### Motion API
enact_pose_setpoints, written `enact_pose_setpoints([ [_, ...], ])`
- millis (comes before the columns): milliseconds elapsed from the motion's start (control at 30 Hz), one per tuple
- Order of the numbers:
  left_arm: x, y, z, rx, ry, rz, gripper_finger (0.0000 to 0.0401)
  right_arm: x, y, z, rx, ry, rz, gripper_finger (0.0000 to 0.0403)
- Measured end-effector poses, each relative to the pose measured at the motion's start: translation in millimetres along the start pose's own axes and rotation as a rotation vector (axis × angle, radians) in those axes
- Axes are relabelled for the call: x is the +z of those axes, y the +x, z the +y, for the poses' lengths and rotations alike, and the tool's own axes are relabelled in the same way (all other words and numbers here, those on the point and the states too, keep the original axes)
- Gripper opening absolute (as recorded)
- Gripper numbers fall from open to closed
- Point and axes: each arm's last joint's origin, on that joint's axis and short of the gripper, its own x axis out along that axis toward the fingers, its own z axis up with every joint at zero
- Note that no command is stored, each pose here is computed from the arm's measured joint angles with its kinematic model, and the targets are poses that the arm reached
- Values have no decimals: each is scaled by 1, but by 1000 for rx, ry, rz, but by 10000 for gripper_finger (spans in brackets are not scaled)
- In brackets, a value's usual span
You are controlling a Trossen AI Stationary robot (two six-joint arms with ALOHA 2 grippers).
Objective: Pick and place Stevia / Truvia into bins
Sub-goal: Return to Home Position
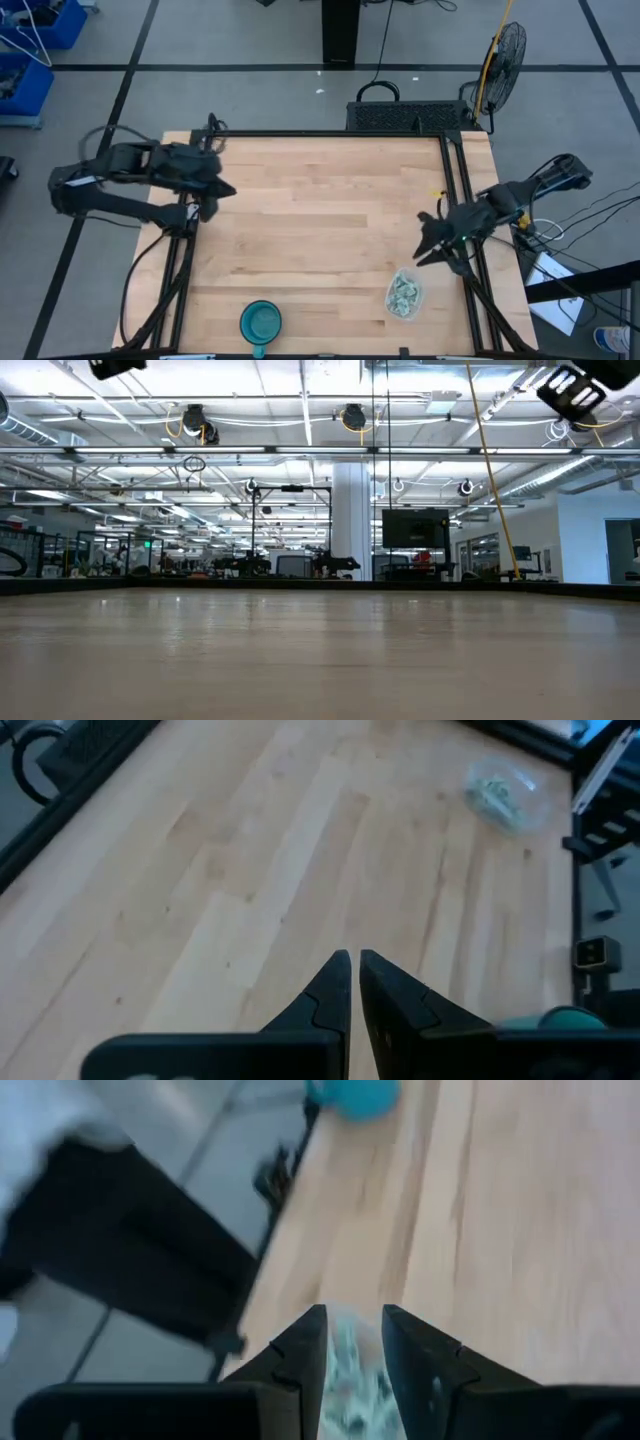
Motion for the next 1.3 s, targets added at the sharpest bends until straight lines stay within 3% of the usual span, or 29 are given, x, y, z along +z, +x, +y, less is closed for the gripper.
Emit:
enact_pose_setpoints([
  [167,-17,-33,10,32,21,-120,31,-1,-39,-1,40,28,-206,91],
  [367,-48,-65,23,2,-28,-319,31,-10,-83,0,-37,-279,-578,91],
  [433,-59,-60,27,-23,-32,-385,31,-18,-82,-3,-44,-392,-677,91],
  [500,-73,-50,32,-48,-22,-438,31,-28,-76,-8,-33,-415,-737,91],
  [733,-110,-22,45,-123,4,-674,31,-61,-51,-32,-77,-236,-850,91],
  [900,-130,-9,52,-155,6,-736,31,-67,-30,-43,-177,-254,-856,91],
  [1067,-128,5,51,-155,36,-743,31,-75,-13,-52,-169,-241,-879,91],
  [1200,-127,32,49,-190,89,-783,31,-84,3,-59,-135,-232,-944,91],
  [1300,-130,54,49,-225,94,-827,31,-80,-4,-56,-94,-238,-1070,91],
])
